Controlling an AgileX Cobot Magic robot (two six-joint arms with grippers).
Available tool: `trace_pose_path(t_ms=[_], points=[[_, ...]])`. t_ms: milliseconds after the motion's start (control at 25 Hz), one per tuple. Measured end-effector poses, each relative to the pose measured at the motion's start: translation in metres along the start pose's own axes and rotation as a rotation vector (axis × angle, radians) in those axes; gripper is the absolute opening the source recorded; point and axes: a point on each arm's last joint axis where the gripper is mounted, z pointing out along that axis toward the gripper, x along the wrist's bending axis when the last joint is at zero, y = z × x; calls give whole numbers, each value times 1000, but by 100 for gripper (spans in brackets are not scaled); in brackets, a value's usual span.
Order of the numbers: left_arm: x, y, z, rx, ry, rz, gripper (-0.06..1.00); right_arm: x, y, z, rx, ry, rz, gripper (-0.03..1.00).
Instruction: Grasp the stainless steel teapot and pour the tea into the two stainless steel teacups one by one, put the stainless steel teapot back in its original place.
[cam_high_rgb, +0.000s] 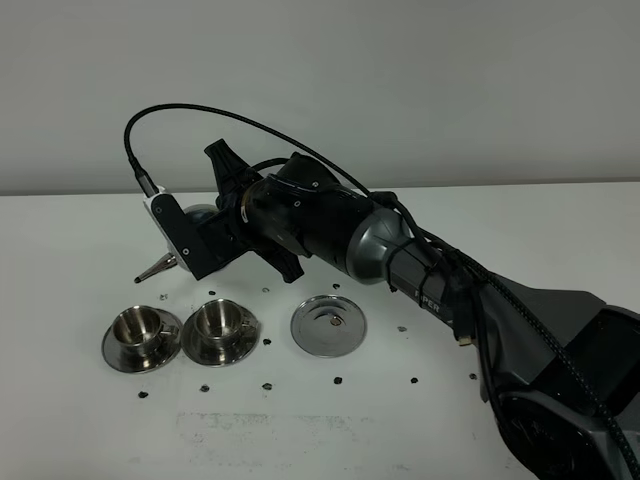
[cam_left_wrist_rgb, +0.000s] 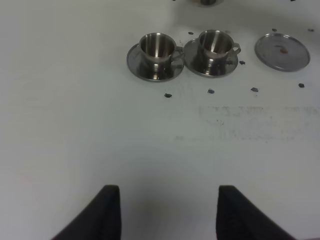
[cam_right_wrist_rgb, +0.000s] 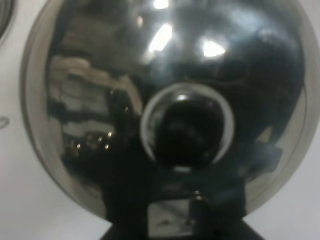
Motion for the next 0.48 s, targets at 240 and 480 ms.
trace_pose_path(t_ms=[240, 480], points=[[0, 0, 0, 0, 0, 0, 49, -1, 0, 0, -4, -11, 4, 21], [0, 0, 0, 0, 0, 0, 49, -1, 2, 0, 0, -14, 1, 21]])
